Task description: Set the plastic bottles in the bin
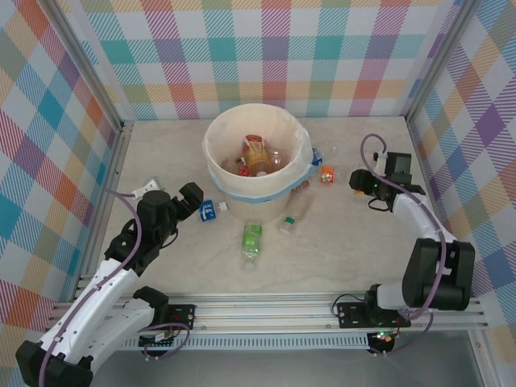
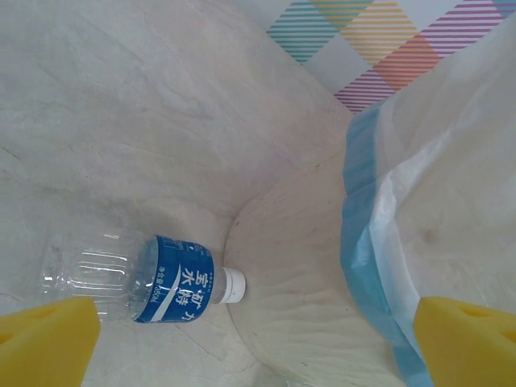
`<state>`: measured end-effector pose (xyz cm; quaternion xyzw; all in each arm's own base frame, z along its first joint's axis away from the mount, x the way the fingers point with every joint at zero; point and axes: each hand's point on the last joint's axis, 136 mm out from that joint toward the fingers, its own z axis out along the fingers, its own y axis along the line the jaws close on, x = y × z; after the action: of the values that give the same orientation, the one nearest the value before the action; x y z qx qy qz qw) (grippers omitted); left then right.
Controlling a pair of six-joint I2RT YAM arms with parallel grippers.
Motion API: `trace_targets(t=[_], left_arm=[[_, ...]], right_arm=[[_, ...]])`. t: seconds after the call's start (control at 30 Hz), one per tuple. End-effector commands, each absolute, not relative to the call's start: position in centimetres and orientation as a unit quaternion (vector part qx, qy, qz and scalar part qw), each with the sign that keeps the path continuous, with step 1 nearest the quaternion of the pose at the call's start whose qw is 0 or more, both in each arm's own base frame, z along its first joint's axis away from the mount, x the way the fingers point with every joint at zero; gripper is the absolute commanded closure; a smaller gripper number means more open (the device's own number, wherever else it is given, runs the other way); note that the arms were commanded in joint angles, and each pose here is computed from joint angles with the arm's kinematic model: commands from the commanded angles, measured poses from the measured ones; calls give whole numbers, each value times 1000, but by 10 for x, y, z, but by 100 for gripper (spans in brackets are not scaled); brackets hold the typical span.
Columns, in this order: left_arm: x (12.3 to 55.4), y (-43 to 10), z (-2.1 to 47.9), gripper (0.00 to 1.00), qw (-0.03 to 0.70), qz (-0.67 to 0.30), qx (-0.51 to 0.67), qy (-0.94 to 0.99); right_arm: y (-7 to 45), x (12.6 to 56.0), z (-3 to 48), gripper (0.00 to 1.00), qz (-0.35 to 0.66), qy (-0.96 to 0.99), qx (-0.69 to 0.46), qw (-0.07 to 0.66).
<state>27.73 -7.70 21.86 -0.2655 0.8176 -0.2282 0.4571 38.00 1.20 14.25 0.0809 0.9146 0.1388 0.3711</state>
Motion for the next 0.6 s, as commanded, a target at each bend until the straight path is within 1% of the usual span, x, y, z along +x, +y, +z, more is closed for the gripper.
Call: trace_targets(t=[0.0, 0.13, 0.27, 0.4, 0.57], left_arm=[[281, -73, 215, 0, 455, -237, -288, 809], [281, -72, 209, 0, 453, -251, -302, 801], [281, -71, 203, 0, 446, -255, -311, 800], [281, -70, 196, 0, 438, -252, -314, 803], [278, -67, 185, 0, 422, -243, -323, 812]], right_arm=[[51, 380, 206, 58, 233, 867, 40, 438], [77, 372, 265, 57, 274, 835, 9, 477], [114, 364, 319, 57, 297, 812, -45, 501], [154, 357, 367, 57, 324, 793, -93, 508], [202, 353, 412, 57, 352, 763, -154, 519]])
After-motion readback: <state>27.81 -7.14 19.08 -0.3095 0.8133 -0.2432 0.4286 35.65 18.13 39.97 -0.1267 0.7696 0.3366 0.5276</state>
